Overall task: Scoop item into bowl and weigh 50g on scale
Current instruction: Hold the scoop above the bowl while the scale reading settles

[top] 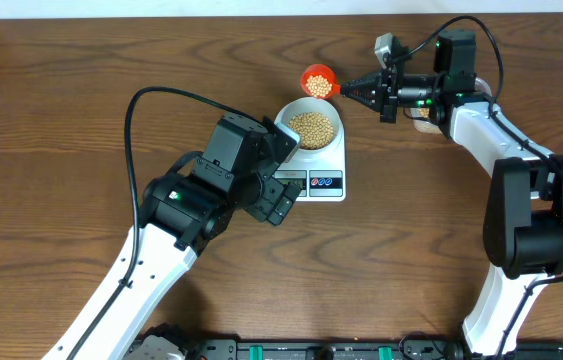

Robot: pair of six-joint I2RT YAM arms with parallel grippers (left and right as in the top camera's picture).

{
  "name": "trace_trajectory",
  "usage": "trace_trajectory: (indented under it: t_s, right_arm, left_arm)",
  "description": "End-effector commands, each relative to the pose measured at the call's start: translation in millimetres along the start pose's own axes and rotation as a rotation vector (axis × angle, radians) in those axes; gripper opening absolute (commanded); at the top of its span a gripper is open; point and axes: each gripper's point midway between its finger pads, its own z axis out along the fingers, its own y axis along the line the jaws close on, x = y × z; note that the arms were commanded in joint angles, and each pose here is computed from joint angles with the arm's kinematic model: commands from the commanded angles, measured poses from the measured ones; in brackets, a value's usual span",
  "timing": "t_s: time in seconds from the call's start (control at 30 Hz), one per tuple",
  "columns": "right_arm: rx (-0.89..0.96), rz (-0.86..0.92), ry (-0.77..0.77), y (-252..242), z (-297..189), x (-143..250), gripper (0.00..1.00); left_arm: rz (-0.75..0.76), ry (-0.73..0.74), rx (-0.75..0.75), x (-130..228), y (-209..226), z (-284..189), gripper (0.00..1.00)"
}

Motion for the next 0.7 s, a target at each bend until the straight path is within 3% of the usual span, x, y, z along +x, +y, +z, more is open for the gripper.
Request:
trace_trajectory:
  t_s: [0.0,0.67]
  right_arm:
    - [-0.018,-0.014,0.0,1.8,2.2,3.3,0.01]
    - [-0.019,0.001,0.0,2.2,2.3,3.4,0.01]
  left_arm:
    - [0.015,-0.003,0.011,-2.0,-1.3,0.2,0.92]
    - [0.015,-0.003,0.011,-2.0,-1.3,0.2,0.92]
